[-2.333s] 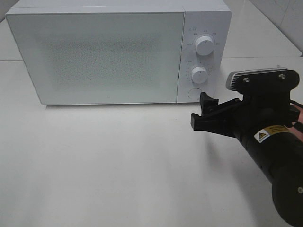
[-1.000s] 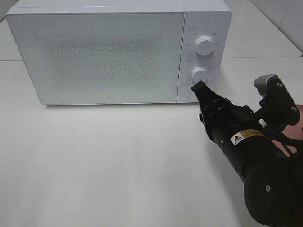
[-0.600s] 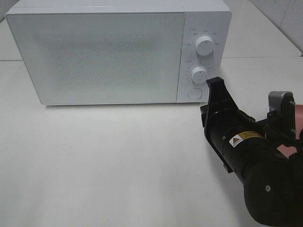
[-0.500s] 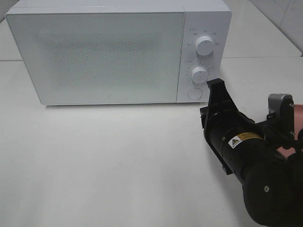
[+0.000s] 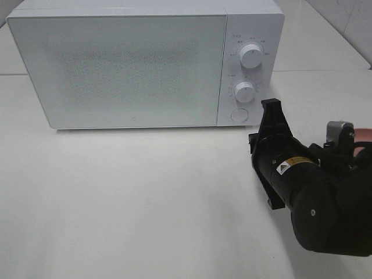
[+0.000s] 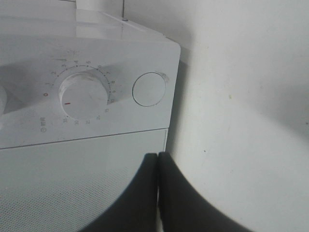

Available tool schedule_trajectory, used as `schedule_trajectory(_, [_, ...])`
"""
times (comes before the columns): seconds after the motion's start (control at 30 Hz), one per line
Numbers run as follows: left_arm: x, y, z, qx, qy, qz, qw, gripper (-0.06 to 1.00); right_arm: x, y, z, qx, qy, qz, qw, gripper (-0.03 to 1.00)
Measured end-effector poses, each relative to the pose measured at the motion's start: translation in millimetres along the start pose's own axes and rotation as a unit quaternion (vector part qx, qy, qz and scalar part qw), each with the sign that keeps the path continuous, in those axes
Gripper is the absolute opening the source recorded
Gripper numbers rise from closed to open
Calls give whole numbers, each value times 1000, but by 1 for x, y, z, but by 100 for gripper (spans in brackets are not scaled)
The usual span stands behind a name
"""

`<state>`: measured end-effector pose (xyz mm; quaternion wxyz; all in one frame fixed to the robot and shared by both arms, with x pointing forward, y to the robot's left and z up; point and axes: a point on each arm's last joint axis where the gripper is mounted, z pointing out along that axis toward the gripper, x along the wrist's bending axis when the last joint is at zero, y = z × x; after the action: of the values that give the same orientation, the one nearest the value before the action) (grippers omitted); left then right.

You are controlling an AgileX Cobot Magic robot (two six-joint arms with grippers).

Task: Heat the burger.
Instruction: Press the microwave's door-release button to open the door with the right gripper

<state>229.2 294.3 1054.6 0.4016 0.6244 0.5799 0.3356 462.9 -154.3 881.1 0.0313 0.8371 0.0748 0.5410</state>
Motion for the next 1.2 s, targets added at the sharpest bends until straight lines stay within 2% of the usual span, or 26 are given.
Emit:
schedule_trajectory(0.27, [0,0,0,0,0,0,1000,99,4,-1,29,9,11,26,1000,0])
schedule_trajectory(0.6, [0,0,0,0,0,0,1000,99,2,4,63,-4,-18,50,999,0])
schedule_trajectory(1.2, [0,0,0,0,0,0,1000,99,3,4,106,-19,-20,68,997,0])
